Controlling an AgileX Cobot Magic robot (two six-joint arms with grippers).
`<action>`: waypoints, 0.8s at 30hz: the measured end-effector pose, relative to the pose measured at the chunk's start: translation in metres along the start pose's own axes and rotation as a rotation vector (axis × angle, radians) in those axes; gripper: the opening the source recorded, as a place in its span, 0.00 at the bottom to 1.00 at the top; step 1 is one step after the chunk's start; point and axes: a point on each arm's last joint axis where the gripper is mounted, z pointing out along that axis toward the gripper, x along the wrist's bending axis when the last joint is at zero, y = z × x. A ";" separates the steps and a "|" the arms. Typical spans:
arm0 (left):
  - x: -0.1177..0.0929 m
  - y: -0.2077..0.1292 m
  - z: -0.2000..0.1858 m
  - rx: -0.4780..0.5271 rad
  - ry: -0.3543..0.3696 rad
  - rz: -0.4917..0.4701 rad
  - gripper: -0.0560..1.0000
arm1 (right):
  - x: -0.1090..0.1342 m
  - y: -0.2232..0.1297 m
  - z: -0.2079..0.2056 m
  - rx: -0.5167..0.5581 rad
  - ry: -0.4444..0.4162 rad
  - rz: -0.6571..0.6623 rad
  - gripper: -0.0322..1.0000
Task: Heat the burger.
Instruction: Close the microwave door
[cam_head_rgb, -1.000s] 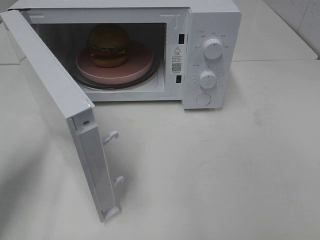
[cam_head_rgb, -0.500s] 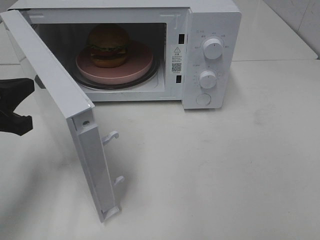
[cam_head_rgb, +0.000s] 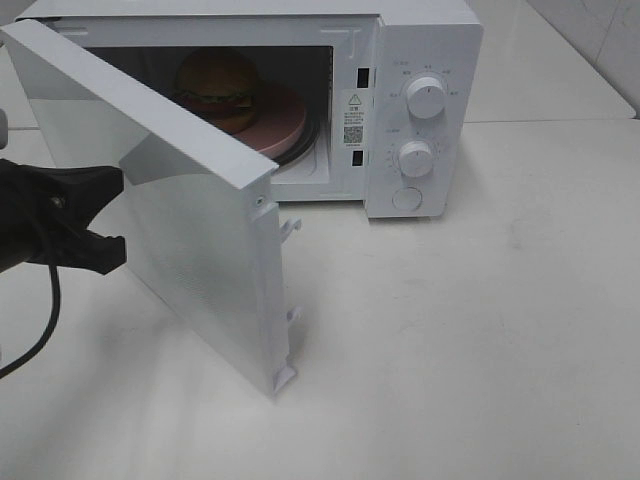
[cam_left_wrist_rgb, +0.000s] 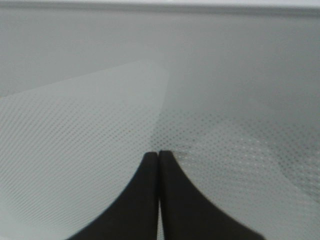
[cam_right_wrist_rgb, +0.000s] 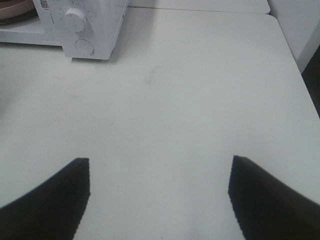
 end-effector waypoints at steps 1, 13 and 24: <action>-0.005 0.002 0.007 -0.003 -0.013 0.007 0.05 | 0.000 0.000 0.000 0.000 0.000 0.000 0.77; -0.036 0.019 0.057 -0.056 -0.047 0.011 0.05 | 0.000 0.000 0.000 0.000 0.000 0.000 0.77; -0.058 0.032 0.094 -0.049 -0.053 0.028 0.05 | 0.000 0.000 0.000 0.000 0.000 0.000 0.77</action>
